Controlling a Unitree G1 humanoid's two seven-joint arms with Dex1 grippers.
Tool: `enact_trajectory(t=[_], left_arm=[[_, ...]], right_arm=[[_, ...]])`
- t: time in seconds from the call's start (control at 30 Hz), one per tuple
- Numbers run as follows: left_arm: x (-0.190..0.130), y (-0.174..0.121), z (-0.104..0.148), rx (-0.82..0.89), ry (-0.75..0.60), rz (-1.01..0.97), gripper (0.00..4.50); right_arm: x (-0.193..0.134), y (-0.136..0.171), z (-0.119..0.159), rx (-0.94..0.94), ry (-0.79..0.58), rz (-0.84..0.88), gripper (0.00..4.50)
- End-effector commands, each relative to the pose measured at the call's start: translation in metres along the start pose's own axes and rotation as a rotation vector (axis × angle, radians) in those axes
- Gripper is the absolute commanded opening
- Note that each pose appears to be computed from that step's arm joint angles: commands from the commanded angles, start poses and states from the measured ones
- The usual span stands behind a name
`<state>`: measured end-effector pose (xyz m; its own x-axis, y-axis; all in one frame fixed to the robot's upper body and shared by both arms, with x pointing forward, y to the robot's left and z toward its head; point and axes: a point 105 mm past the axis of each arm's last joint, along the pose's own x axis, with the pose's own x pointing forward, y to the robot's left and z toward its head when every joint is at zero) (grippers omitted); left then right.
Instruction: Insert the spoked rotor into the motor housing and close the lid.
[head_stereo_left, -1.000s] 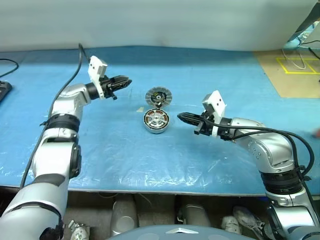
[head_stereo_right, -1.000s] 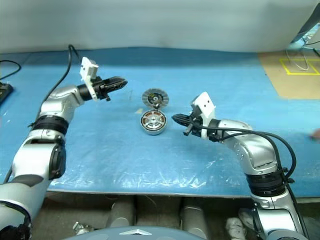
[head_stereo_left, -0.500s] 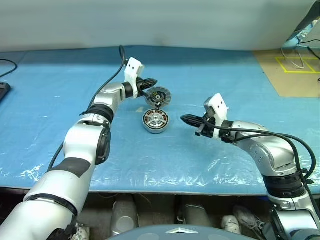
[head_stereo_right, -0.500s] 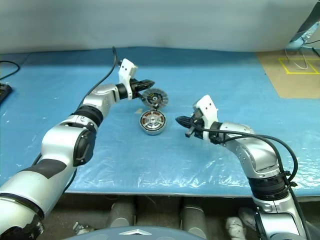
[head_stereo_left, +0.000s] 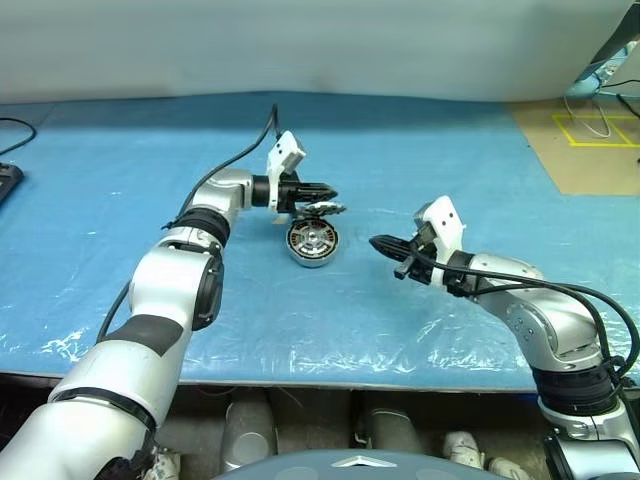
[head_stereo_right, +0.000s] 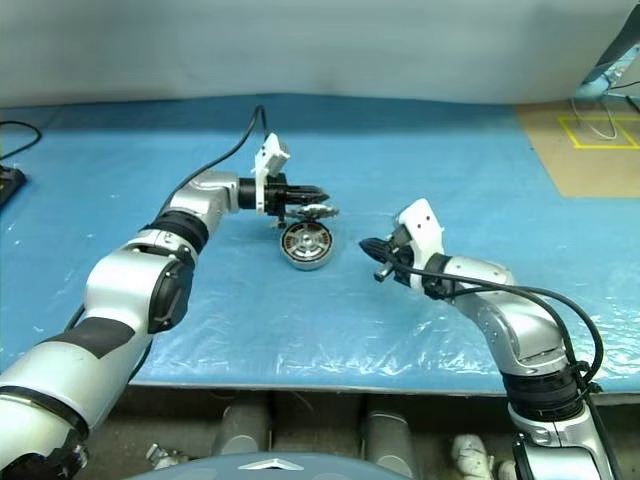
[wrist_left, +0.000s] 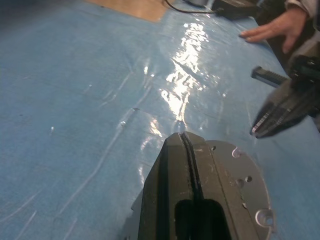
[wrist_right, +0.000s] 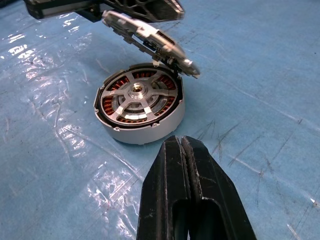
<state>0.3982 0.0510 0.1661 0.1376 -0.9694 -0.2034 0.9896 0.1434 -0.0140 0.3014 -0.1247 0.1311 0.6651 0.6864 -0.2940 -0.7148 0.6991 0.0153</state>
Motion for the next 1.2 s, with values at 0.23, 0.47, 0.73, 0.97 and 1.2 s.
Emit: enact_trajectory(t=[0.23,0.47,0.73,0.97,1.2], left_arm=[[-0.007,-0.015,-0.04,0.163,0.223,-0.114,0.01],[-0.01,-0.027,-0.069,0.238,0.342,-0.192,0.01],[-0.025,-0.008,0.015,0.244,0.003,-0.072,0.01],[-0.065,-0.019,0.037,0.171,-0.142,-0.081,0.0],[-0.087,-0.05,-0.008,0.067,-0.127,0.044,0.0]], right_arm=[[0.001,0.008,0.015,-0.036,-0.05,0.028,0.0],[0.004,0.004,0.018,-0.043,-0.054,0.026,0.0],[0.005,0.006,0.028,-0.063,-0.088,0.036,0.0],[0.012,0.016,0.039,-0.057,-0.135,0.114,0.96],[0.05,0.021,0.037,-0.157,-0.111,0.177,3.34]])
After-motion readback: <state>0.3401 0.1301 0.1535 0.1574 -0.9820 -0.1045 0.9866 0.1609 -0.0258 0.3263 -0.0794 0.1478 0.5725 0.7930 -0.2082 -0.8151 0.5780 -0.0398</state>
